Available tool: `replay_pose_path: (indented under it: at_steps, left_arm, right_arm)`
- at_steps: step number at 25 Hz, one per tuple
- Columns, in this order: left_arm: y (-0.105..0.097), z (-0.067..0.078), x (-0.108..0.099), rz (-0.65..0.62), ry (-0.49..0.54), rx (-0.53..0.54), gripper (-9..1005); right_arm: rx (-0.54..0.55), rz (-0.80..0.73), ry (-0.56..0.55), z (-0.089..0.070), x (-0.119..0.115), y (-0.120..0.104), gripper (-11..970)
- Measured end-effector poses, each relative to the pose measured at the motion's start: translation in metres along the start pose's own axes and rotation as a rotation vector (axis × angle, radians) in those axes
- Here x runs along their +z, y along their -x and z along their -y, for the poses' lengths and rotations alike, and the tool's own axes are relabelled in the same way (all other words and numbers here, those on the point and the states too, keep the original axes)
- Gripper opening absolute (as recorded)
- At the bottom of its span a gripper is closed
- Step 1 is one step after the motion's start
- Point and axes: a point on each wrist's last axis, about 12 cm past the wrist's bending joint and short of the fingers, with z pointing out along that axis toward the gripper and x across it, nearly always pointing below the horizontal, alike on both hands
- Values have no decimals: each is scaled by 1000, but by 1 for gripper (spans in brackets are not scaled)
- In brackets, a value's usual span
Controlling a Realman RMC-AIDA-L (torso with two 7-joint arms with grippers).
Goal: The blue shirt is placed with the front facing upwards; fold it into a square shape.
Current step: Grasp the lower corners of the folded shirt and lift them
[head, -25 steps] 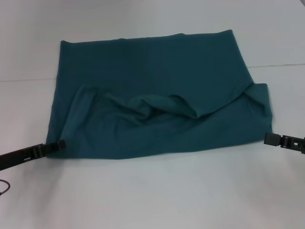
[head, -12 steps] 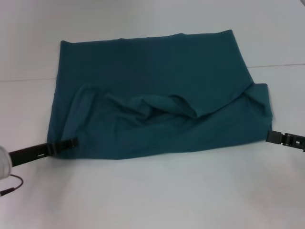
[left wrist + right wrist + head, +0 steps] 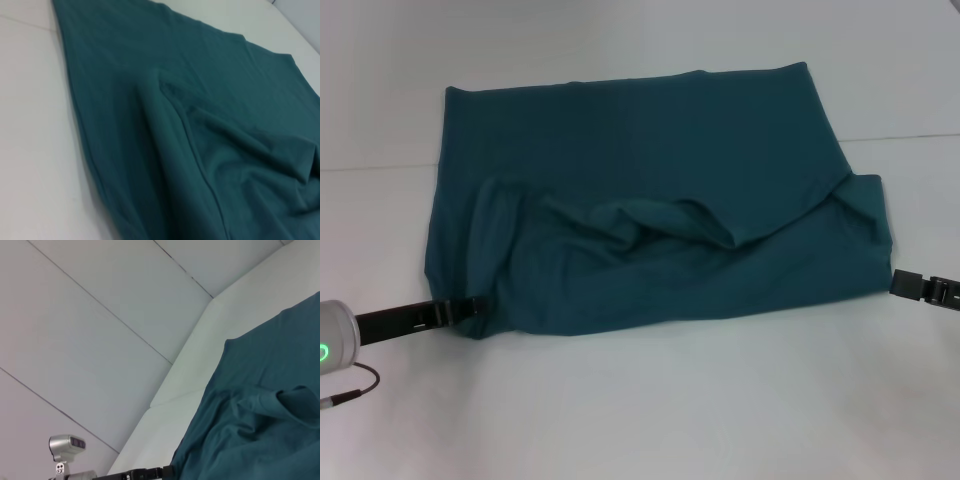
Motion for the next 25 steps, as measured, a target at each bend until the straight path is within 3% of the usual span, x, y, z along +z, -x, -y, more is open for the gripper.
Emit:
replay_pose_path:
  at_steps: [2, 7, 13, 17, 21, 25]
  left_arm:
    - [0, 0, 0, 1, 2, 0, 516]
    - [0, -2, -2, 4, 6, -1, 266]
    - [7, -2, -12, 44, -47, -47, 76]
    - [21, -3, -27, 52, -141, -194, 50]
    - [33, -2, -32, 22, -186, -353, 53]
    - [35, -2, -29, 12, -187, -385, 56]
  right_arm:
    - [0, 1, 2, 0, 0, 0, 916]
    - [1, 2, 3, 0, 0, 0, 916]
    - [-4, -10, -8, 1, -2, 1, 917]
    - [-7, -72, -55, 4, -7, 10, 917]
    - [-20, -141, -151, 8, -14, 35, 917]
    - [-34, -190, -238, 7, -16, 64, 917]
